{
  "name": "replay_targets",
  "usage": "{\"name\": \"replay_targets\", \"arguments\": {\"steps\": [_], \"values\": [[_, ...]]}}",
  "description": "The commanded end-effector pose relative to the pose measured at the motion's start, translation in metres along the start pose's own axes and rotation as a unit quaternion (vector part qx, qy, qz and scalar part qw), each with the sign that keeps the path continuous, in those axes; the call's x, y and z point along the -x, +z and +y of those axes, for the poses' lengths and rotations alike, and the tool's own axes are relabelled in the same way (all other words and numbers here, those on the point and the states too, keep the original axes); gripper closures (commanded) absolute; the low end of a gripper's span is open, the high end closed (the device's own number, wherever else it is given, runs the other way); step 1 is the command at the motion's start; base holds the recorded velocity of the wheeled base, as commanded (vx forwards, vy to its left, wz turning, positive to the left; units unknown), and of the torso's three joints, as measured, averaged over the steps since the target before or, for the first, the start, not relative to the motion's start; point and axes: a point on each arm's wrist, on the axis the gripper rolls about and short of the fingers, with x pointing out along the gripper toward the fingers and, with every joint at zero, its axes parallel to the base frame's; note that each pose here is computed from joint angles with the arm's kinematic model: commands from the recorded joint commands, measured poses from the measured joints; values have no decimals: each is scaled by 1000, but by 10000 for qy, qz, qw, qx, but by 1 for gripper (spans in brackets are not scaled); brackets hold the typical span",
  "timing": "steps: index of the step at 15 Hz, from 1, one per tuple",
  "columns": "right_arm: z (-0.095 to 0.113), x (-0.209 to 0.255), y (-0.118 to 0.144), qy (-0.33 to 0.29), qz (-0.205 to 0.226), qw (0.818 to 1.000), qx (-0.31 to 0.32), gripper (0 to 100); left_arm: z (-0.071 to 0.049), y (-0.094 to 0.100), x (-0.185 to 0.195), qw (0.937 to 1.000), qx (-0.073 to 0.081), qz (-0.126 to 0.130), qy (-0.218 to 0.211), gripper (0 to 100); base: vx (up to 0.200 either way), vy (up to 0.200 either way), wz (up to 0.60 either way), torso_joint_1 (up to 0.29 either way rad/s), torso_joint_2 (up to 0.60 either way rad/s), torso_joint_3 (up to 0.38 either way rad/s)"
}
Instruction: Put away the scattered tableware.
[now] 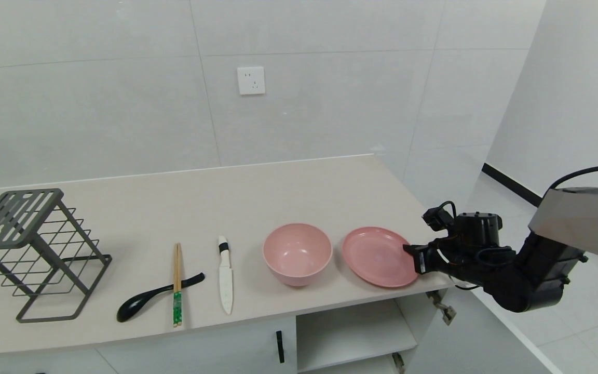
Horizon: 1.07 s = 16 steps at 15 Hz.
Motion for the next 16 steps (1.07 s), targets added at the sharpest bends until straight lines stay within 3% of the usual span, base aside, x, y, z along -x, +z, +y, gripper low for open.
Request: {"name": "replay_targets", "arguments": {"steps": [1,6,10,14,16], "values": [[-7,8,29,-105,-557,9983,-119,100,0,0,0,10000,-1,5,-4,0,0,0,0,0,0,0],[24,63,97,331,-1721,9792,-1020,100,0,0,0,10000,-16,5,-11,0,0,0,0,0,0,0],[43,94,99,552,-1796,9745,-1228,100,0,0,0,10000,-1,-2,-11,0,0,0,0,0,0,0],[48,115,94,546,-1992,9719,-1125,100,0,0,0,10000,-47,-3,-42,0,0,0,0,0,0,0],[50,127,92,527,-2148,9710,-912,100,-2,1,0,9986,-349,-59,-385,0,0,0,0,0,0,0]]}}
